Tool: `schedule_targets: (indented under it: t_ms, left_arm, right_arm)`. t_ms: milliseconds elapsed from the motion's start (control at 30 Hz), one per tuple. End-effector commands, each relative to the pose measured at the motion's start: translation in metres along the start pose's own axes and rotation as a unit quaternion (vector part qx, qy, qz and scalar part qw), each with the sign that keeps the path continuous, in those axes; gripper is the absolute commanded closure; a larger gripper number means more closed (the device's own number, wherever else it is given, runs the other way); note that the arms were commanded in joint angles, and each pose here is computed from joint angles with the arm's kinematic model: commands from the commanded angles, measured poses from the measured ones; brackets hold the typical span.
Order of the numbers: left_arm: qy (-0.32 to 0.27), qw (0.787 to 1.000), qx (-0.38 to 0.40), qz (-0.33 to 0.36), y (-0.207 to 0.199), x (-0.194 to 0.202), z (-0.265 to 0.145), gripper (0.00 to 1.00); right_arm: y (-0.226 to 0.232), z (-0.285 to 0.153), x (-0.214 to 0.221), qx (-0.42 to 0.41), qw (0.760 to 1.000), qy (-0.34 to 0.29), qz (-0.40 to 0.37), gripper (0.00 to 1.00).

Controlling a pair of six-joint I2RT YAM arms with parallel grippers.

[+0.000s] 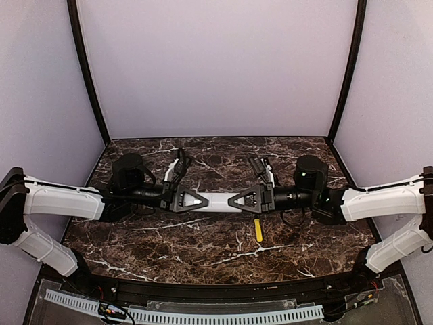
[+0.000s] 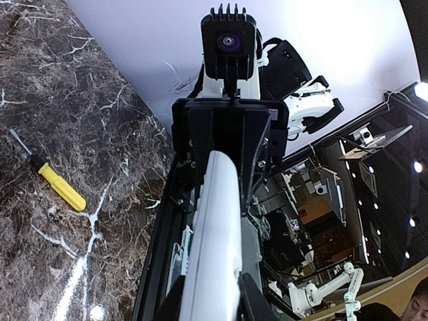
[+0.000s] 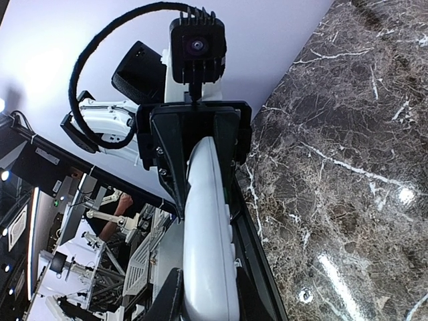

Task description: Unload the batteries from the remote control

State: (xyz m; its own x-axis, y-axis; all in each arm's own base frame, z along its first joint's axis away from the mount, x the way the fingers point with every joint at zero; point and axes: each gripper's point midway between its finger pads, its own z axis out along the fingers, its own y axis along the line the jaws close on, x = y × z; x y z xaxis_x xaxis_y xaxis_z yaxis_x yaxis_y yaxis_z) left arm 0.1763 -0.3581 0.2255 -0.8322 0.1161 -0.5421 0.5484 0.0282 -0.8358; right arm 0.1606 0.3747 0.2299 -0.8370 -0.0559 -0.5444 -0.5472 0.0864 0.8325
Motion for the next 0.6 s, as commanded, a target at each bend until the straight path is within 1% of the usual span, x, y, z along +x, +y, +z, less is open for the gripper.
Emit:
schedule_targets:
  t_ms: [0,33,133,167,200,267,300,400,433,467,567]
  left_arm:
    - [-0.01,1.0,-0.008,0.02,-0.005,-0.009,0.003,1.0]
    - [-0.011,1.0,-0.009,0.024,-0.006,-0.01,0.002,1.0]
    - [-0.002,0.999,-0.022,0.035,-0.005,-0.009,0.002,1.0]
    - [-0.001,0.999,-0.022,0.042,-0.009,-0.013,0.003,1.0]
    - [0.008,0.998,-0.03,0.046,-0.006,-0.011,0.003,1.0]
    - [0.017,0.997,-0.039,0.056,-0.007,-0.012,0.003,1.0]
    - [0.016,0.997,-0.04,0.066,-0.011,-0.017,0.003,1.0]
    - [0.028,0.994,-0.06,0.085,-0.009,-0.019,0.002,1.0]
    - [0.023,0.992,-0.066,0.104,-0.011,-0.025,0.001,1.0]
    - [0.024,0.991,-0.08,0.103,-0.007,-0.025,-0.001,1.0]
    - [0.02,0.985,-0.102,0.141,-0.009,-0.037,-0.005,1.0]
  right_arm:
    - [0.001,-0.002,-0.002,0.03,0.999,0.001,-0.025,0.88]
    - [0.002,-0.003,-0.003,0.037,0.999,0.002,-0.03,0.8]
    - [0.0,-0.007,-0.009,0.068,0.997,0.002,-0.043,0.49]
    - [-0.001,-0.009,-0.011,0.079,0.996,0.0,-0.048,0.41]
    - [-0.001,-0.011,-0.013,0.089,0.995,-0.002,-0.052,0.33]
    - [0.001,-0.015,-0.019,0.099,0.993,-0.012,-0.06,0.22]
    - [0.003,-0.018,-0.021,0.102,0.993,-0.017,-0.063,0.18]
    - [0.006,-0.028,-0.028,0.116,0.99,-0.033,-0.075,0.11]
    - [0.005,-0.031,-0.03,0.123,0.989,-0.039,-0.078,0.08]
    - [0.006,-0.035,-0.031,0.129,0.987,-0.043,-0.081,0.05]
    - [0.005,-0.045,-0.037,0.149,0.983,-0.056,-0.088,0.03]
